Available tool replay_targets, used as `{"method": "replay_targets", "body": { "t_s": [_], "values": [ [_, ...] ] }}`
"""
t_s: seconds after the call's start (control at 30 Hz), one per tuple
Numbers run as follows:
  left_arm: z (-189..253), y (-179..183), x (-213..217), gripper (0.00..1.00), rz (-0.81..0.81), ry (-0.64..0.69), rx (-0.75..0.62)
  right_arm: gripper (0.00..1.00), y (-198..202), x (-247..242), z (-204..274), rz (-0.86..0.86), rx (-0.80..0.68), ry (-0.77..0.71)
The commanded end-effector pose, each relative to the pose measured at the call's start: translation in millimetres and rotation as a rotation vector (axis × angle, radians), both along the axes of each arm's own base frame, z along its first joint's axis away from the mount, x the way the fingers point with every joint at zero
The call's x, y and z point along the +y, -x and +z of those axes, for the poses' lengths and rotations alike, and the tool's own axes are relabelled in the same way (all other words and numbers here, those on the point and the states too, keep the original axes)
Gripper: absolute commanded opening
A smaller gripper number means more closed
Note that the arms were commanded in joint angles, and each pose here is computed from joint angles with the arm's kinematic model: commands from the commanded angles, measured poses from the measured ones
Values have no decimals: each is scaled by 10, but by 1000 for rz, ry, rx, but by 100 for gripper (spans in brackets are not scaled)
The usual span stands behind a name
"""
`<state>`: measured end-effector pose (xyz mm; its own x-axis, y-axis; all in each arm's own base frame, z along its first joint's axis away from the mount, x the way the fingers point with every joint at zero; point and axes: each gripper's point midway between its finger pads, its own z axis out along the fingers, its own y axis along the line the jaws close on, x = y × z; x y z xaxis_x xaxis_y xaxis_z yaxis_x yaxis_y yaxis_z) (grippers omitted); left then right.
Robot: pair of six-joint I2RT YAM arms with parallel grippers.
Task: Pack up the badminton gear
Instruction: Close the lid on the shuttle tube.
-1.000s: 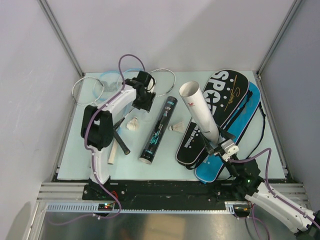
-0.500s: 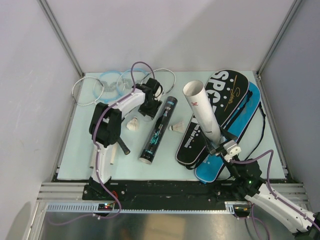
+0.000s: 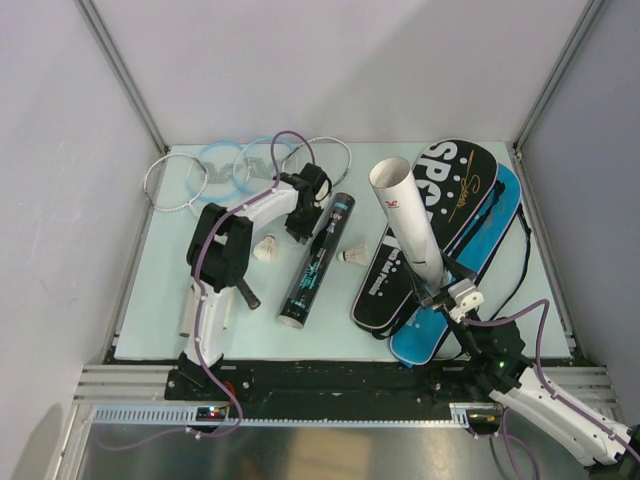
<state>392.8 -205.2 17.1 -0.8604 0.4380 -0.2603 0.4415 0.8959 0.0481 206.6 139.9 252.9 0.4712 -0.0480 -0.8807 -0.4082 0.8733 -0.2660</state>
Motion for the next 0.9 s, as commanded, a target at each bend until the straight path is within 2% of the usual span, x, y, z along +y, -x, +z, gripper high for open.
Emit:
{"method": "replay_targets", "body": {
  "t_s": [0.0, 0.07, 0.17, 0.23, 0.37, 0.57, 0.7, 0.87],
  "values": [
    [1, -60, 13, 24, 11, -17, -23, 30, 92, -102, 432, 3, -71, -110],
    [80, -93, 25, 18, 14, -20, -47, 30, 93, -98, 426, 5, -69, -110],
    [212, -142, 36, 5, 18, -19, -83, 30, 87, -92, 420, 6, -64, -110],
    [340, -174, 16, 1, 25, 5, -106, 30, 79, -85, 418, 5, -61, -110],
    [714, -258, -24, 0, 56, 76, -173, 30, 54, -48, 407, 8, -49, -100],
    [1540, -277, -68, 0, 107, 240, -303, 30, 6, 52, 326, 25, -18, -63],
    [2202, -93, -152, 0, 94, 414, -370, 30, -29, 138, 239, 38, -1, -17],
    [2827, 228, -206, 0, 66, 596, -413, 30, -52, 246, 103, 64, 17, 49]
  ]
}}
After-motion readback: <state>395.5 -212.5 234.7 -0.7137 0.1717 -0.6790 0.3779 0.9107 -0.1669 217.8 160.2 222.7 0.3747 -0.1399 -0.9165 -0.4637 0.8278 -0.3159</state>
